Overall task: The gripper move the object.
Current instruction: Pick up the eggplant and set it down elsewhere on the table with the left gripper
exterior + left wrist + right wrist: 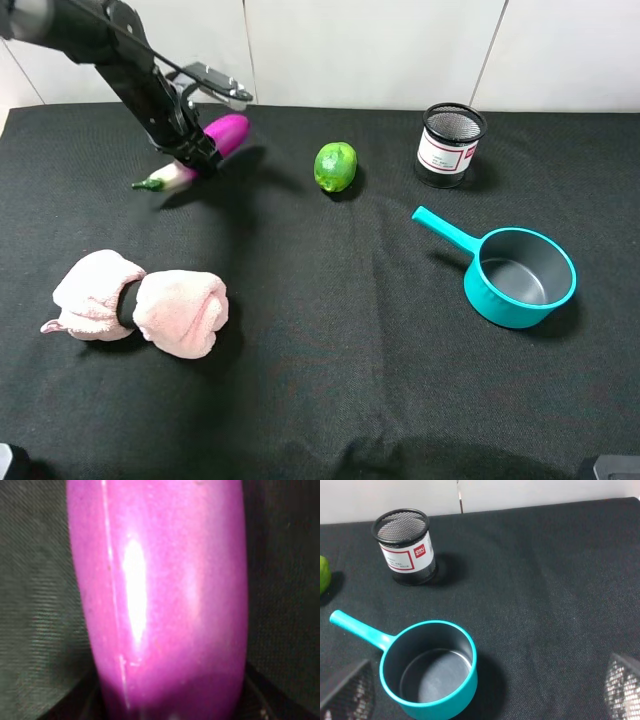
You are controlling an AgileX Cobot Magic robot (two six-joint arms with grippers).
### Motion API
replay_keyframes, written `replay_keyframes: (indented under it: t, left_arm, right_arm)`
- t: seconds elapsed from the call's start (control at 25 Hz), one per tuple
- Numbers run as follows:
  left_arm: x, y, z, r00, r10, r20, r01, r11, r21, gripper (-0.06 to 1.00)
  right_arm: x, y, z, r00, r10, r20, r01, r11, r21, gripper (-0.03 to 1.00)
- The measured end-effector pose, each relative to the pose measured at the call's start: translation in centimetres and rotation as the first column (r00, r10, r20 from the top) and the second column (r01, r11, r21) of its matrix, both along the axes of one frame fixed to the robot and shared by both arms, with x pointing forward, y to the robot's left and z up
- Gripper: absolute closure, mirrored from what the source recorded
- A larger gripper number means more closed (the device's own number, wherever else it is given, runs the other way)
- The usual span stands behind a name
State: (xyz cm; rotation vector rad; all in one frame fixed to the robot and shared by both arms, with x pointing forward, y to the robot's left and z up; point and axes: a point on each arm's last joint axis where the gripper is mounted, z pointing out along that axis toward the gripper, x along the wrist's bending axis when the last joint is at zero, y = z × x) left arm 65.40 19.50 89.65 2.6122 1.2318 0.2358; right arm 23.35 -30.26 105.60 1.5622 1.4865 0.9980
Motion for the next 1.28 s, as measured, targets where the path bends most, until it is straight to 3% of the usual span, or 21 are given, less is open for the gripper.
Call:
replay_keyframes:
  t: [0.68,1.28]
  left_arm:
    - [-2.3,0.0,6.3,0.995,0.089,-0.053,-0.091,0.995,-0.033,0.49]
    - [-6.1,-5.2,10.5,0.997,0.045,-0.062,-0.046,0.999,-0.019,0.49]
  right_arm:
    - [0.0,0.0,0.0,1.0,0.0,0.0,0.0,1.0,0.0,0.27]
    - [0.0,0.0,0.0,1.0,0.0,0.0,0.0,1.0,0.0,0.27]
